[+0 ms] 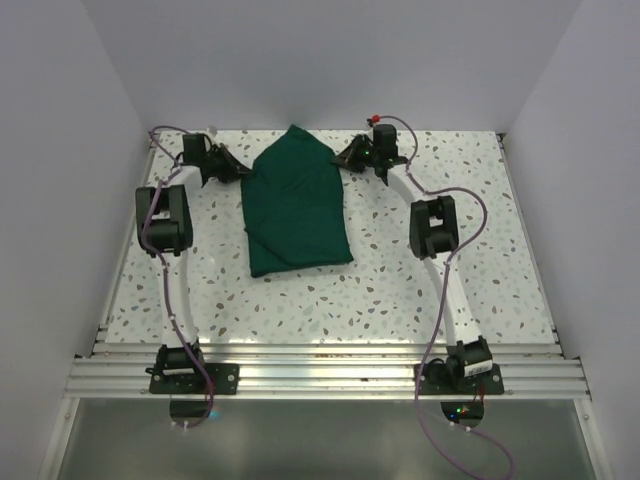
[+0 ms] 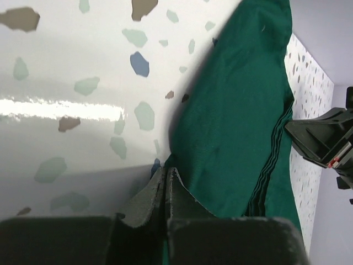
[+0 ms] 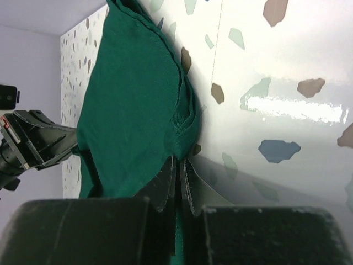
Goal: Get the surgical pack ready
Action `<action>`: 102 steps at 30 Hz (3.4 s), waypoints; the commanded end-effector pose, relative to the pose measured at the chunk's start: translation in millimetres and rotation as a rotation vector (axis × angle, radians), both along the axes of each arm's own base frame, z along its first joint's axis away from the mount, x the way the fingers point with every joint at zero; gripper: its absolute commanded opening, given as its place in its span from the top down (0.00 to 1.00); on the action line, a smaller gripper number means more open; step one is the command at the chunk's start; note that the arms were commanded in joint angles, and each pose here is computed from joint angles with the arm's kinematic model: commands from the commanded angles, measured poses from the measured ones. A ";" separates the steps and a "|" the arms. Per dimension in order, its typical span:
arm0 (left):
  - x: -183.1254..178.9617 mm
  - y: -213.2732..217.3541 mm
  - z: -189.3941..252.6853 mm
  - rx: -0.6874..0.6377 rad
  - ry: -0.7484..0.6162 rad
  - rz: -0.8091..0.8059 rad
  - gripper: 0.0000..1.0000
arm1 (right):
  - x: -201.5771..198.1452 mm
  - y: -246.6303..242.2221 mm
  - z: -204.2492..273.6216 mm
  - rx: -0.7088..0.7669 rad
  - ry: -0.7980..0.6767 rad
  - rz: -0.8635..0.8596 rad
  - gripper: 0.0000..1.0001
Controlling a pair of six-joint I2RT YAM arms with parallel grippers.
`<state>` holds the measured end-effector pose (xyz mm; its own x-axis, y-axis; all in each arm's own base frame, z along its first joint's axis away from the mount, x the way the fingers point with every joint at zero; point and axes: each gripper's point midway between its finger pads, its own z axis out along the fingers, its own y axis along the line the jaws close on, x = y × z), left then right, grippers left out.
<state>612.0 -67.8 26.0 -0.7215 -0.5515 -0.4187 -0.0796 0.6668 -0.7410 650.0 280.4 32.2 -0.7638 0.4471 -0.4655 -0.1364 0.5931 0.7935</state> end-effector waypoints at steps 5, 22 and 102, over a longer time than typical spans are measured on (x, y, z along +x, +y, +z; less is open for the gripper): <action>-38.3 -11.8 29.4 0.009 0.051 -0.066 1.00 | -23.6 6.1 83.4 0.062 -0.009 0.067 1.00; -113.7 -21.7 75.4 0.030 0.038 -0.144 1.00 | -117.1 -16.6 115.2 0.007 0.125 0.183 1.00; -327.3 -36.6 5.2 0.190 0.429 -0.273 0.94 | -161.7 46.9 66.1 -0.057 0.097 0.562 0.06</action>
